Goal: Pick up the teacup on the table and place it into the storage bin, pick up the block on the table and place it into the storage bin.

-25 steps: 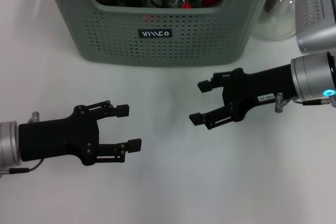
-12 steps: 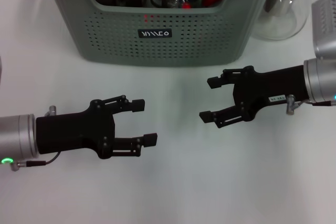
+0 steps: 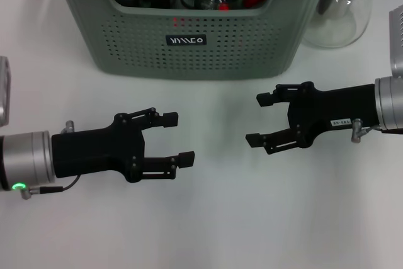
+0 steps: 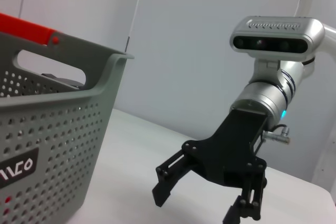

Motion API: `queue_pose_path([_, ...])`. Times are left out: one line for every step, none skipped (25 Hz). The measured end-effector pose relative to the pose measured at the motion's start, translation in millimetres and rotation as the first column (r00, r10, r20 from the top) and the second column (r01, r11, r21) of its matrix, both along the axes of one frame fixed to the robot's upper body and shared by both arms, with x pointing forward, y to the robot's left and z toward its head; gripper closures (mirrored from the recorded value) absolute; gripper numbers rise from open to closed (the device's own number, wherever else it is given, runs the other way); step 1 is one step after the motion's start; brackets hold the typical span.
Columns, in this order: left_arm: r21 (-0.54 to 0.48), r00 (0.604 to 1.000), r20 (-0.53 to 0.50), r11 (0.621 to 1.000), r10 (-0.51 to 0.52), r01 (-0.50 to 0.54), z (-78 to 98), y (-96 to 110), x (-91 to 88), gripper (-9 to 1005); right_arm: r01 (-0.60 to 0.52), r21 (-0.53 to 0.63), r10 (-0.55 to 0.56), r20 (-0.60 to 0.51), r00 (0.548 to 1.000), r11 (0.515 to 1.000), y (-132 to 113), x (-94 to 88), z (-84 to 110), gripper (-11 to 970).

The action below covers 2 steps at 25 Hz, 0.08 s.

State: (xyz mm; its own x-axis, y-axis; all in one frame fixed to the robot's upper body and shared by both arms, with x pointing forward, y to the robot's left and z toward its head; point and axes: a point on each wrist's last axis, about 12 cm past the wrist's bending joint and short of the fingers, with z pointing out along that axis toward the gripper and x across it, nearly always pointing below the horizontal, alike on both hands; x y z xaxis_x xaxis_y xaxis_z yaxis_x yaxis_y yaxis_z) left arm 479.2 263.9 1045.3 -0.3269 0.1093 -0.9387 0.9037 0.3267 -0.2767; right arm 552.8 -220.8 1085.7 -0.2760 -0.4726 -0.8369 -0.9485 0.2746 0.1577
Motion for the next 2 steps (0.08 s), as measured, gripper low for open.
queue_pose_path([0.001, 1.0, 0.0, 1.0, 0.001, -0.001, 0.0, -0.3, 0.6, 124, 0.001, 0.0, -0.001, -0.001, 1.0, 1.0, -0.2, -0.1, -0.1, 13])
queue_pose_path([0.003, 1.0, 0.0, 1.0, 0.003, -0.003, -0.1, -0.5, 1.0, 124, 0.002, 0.001, -0.002, -0.001, 1.0, 1.0, -0.3, -0.2, -0.3, 13])
